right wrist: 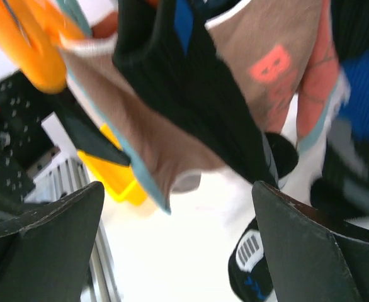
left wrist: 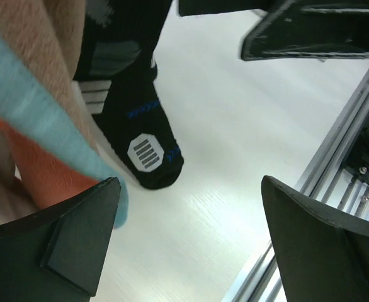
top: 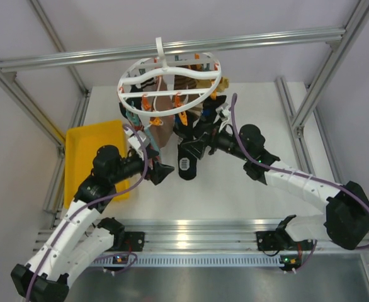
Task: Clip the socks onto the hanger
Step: Clamp the sock onto the hanger, then reset both arms
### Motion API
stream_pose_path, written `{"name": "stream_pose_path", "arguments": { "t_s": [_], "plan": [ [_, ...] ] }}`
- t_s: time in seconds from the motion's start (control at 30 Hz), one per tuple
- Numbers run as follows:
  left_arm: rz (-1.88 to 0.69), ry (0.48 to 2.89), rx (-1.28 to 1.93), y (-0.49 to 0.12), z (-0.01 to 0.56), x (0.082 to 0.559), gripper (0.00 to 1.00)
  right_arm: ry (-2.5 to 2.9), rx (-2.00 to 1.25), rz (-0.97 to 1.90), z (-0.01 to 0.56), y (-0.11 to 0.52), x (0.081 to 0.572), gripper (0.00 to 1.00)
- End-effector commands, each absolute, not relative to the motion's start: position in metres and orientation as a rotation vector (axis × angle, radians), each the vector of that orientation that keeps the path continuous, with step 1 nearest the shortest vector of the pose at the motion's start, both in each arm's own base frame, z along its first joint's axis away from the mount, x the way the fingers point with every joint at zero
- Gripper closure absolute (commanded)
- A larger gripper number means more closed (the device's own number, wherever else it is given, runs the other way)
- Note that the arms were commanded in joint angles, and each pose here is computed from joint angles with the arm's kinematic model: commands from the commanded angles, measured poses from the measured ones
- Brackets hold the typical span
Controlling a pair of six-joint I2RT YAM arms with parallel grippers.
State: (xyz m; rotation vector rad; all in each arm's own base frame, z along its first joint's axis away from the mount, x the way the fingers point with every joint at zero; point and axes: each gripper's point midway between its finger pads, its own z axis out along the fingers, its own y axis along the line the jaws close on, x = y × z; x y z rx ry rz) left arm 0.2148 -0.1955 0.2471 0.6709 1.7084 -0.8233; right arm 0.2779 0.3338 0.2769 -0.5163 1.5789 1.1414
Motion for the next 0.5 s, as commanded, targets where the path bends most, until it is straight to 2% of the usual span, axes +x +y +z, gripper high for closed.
{"name": "stream_pose_path", "arguments": {
  "t_s": [0.0,0.17,0.47],
  "plan": [
    [-0.766,1.871,0.586,-0.179,0.242,0.208,0.02,1.505,-0.635,1.156,0.292,0.329,0.25,0.0],
    [-0.607,2.032,0.469,-0.151,0.239,0.211,0.02,1.5,-0.74,1.093,0.284,0.314,0.216,0.0],
    [-0.376,2.113,0.611,-0.113,0.257,0.198,0.02,1.624,-0.729,0.758,0.277,0.225,0.201,0.0]
  ]
}}
